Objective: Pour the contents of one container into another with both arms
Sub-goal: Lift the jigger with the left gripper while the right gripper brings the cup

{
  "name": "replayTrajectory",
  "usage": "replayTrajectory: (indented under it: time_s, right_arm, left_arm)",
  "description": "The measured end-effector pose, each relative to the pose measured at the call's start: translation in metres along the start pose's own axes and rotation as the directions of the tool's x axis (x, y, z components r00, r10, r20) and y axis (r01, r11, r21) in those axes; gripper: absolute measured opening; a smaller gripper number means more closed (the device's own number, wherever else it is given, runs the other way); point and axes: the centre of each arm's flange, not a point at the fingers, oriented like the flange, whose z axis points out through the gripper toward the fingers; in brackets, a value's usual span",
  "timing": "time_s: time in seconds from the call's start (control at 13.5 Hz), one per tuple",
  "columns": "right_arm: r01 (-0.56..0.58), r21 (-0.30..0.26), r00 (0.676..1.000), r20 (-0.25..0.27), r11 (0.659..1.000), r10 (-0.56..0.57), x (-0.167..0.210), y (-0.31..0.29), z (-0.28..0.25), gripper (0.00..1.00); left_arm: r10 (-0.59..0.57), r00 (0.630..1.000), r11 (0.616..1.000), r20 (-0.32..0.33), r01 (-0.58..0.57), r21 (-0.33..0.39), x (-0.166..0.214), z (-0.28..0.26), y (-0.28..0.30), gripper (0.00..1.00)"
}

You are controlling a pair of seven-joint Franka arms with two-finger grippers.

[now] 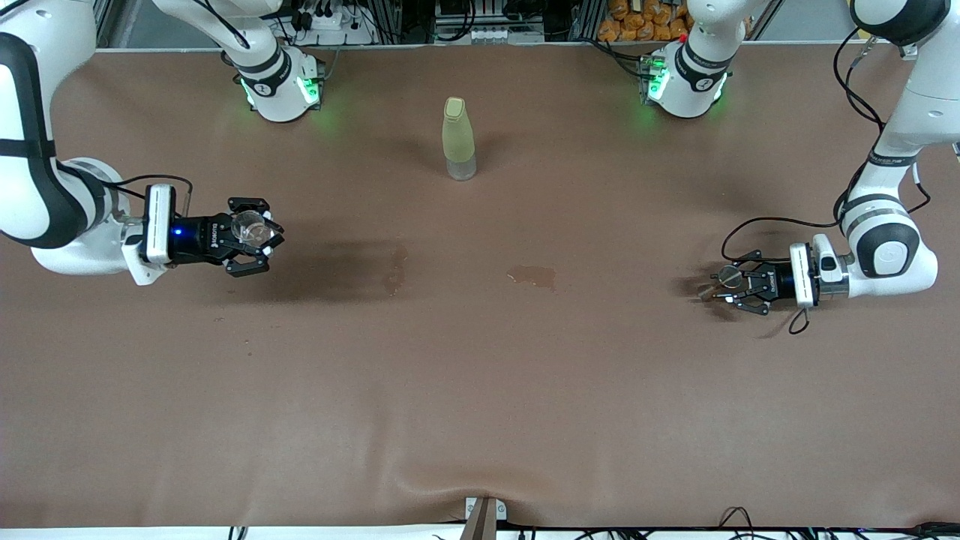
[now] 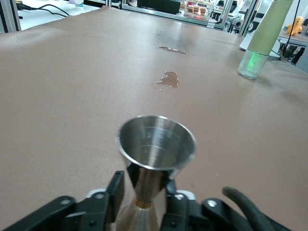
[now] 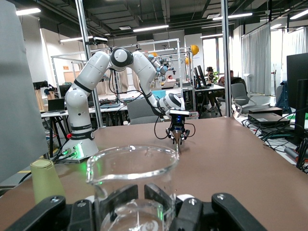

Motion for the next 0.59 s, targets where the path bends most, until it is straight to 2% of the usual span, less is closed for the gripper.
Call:
replayTrajectory:
  time_s: [0.07,0.22,0.45,0.59]
  right_arm:
    - [-0.016,0.0,1.0,0.001,1.0,0.016,0.0,0.0,0.0,0.15]
    - [-0.031,0.0,1.0,0.001,1.0,0.031,0.0,0.0,0.0,0.15]
    - [-0.034,-0.001,0.999,0.002,0.999,0.034,0.0,0.0,-0.001,0.15]
    - [-0.035,-0.002,0.999,0.003,0.999,0.035,-0.001,0.0,-0.001,0.15]
  left_arm:
    - [0.008,1.0,1.0,0.002,-0.008,-0.001,0.002,0.001,-0.002,0.3]
    - [0.039,0.999,0.999,0.013,-0.039,-0.004,0.015,0.003,-0.012,0.23]
    - [0.123,0.992,0.992,0.009,-0.122,-0.026,0.056,0.023,-0.034,0.23]
    - [0.168,0.985,0.985,-0.04,-0.169,-0.018,0.093,0.044,-0.048,0.22]
